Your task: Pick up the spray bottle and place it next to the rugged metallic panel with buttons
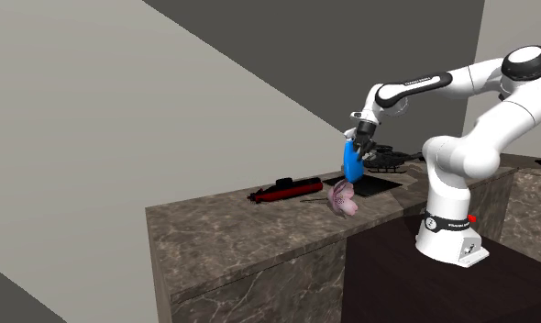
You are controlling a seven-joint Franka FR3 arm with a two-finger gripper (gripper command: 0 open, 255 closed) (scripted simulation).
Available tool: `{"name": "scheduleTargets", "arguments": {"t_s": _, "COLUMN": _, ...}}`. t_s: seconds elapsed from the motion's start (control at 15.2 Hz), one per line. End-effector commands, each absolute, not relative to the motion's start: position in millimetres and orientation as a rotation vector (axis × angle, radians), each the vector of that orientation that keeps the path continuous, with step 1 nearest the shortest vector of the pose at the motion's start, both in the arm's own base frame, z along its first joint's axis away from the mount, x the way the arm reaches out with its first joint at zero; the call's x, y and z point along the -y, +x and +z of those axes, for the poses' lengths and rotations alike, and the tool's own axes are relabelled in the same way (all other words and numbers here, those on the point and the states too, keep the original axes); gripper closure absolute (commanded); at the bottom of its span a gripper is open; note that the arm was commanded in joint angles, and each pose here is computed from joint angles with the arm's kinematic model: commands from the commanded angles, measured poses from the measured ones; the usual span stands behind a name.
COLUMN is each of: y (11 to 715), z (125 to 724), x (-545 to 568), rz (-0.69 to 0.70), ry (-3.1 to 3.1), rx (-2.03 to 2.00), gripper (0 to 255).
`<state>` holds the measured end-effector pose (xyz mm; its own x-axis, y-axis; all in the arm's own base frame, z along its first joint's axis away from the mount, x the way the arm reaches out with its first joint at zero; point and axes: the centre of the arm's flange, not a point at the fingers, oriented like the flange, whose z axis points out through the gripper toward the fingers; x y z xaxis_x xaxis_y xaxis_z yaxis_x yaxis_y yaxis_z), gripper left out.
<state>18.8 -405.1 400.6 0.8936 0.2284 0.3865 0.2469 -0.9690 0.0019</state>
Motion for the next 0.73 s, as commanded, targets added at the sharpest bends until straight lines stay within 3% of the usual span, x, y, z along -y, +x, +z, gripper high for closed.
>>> {"name": "scheduleTargets", "arguments": {"t_s": 0.0, "y": 18.0, "z": 389.6, "x": 405.6, "rz": -0.606, "ry": -3.011, "rx": 0.378, "gripper": 255}}
{"name": "scheduleTargets", "arguments": {"t_s": 0.66, "y": 18.0, "z": 336.8, "x": 405.6, "rz": -0.606, "ry": -3.011, "rx": 0.378, "gripper": 255}}
